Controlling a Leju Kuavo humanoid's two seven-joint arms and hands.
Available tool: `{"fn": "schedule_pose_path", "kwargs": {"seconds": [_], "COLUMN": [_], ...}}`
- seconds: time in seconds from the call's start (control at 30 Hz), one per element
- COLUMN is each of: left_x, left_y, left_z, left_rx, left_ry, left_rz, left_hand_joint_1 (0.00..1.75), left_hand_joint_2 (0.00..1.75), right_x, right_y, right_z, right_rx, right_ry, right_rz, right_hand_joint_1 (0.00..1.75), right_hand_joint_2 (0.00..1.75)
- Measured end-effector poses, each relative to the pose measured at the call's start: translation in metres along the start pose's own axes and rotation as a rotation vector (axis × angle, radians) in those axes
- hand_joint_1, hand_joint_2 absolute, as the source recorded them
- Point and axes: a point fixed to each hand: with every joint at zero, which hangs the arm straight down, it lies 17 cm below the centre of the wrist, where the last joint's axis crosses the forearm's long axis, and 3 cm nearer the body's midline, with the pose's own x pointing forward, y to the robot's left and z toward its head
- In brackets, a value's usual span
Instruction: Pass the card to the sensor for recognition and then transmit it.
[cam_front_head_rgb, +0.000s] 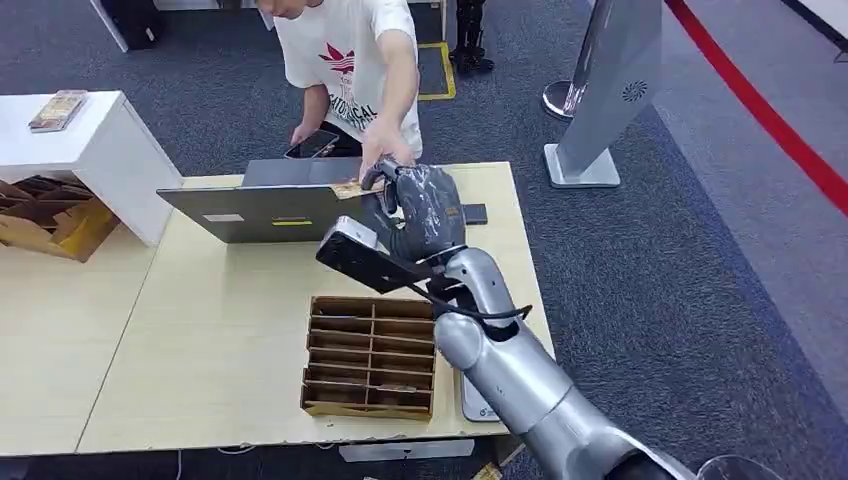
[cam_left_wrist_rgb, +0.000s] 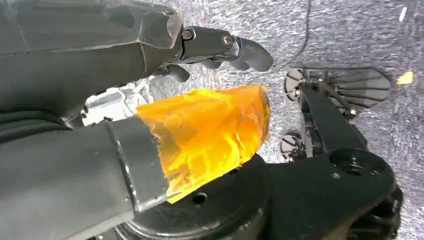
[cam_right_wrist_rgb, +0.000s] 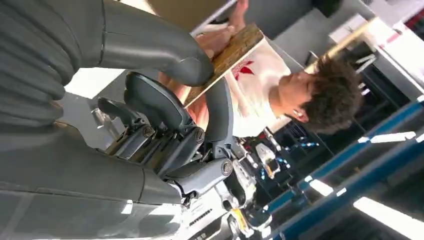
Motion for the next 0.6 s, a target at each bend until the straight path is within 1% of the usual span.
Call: {"fn": "schedule_pose_path", "kwargs": {"seconds": [0.03, 0.07, 0.1, 0.13, 0.17, 0.2, 0.23, 0.33, 0.43, 0.53, 0.6], "left_x": [0.001, 0.001, 0.001, 0.001, 0.001, 0.001, 0.0, 0.0, 0.0, -0.001, 0.0], "left_y": [0.0, -0.001, -0.001, -0.001, -0.001, -0.001, -0.001, -0.001, -0.001, -0.001, 0.0], "left_z": [0.0, 0.0, 0.0, 0.0, 0.0, 0.0, 0.0, 0.0, 0.0, 0.0, 0.0], "left_rx": [-0.001, -0.002, -0.003, -0.003, -0.003, -0.004, -0.004, -0.006, -0.006, -0.004, -0.003], "left_ry": [0.0, -0.001, 0.0, 0.0, 0.0, -0.001, -0.001, 0.0, 0.0, 0.0, -0.002], "left_rz": [-0.002, -0.005, -0.007, -0.008, -0.009, -0.01, -0.013, -0.016, -0.013, -0.001, 0.009], "left_hand_joint_1": [0.0, 0.0, 0.0, 0.0, 0.0, 0.0, 0.0, 0.0, 0.0, 0.0, 0.0], "left_hand_joint_2": [0.0, 0.0, 0.0, 0.0, 0.0, 0.0, 0.0, 0.0, 0.0, 0.0, 0.0], "right_x": [-0.002, -0.005, -0.007, -0.009, -0.011, -0.013, -0.015, -0.021, -0.023, -0.011, 0.008], "right_y": [0.005, 0.01, 0.013, 0.016, 0.019, 0.022, 0.025, 0.038, 0.053, 0.08, 0.103], "right_z": [0.0, 0.0, 0.001, 0.002, 0.002, 0.003, 0.004, 0.008, 0.013, 0.024, 0.038], "right_rx": [0.014, 0.027, 0.036, 0.044, 0.053, 0.062, 0.076, 0.128, 0.195, 0.321, 0.438], "right_ry": [0.004, 0.008, 0.013, 0.015, 0.021, 0.027, 0.032, 0.052, 0.064, 0.062, 0.053], "right_rz": [0.013, 0.023, 0.028, 0.033, 0.039, 0.042, 0.045, 0.039, 0.0, -0.117, -0.231], "right_hand_joint_1": [1.75, 1.66, 1.38, 0.09, 0.0, 0.0, 0.0, 0.0, 0.0, 0.0, 0.0], "right_hand_joint_2": [1.75, 1.75, 1.75, 1.75, 1.75, 1.75, 0.0, 0.0, 0.0, 0.0, 0.0]}}
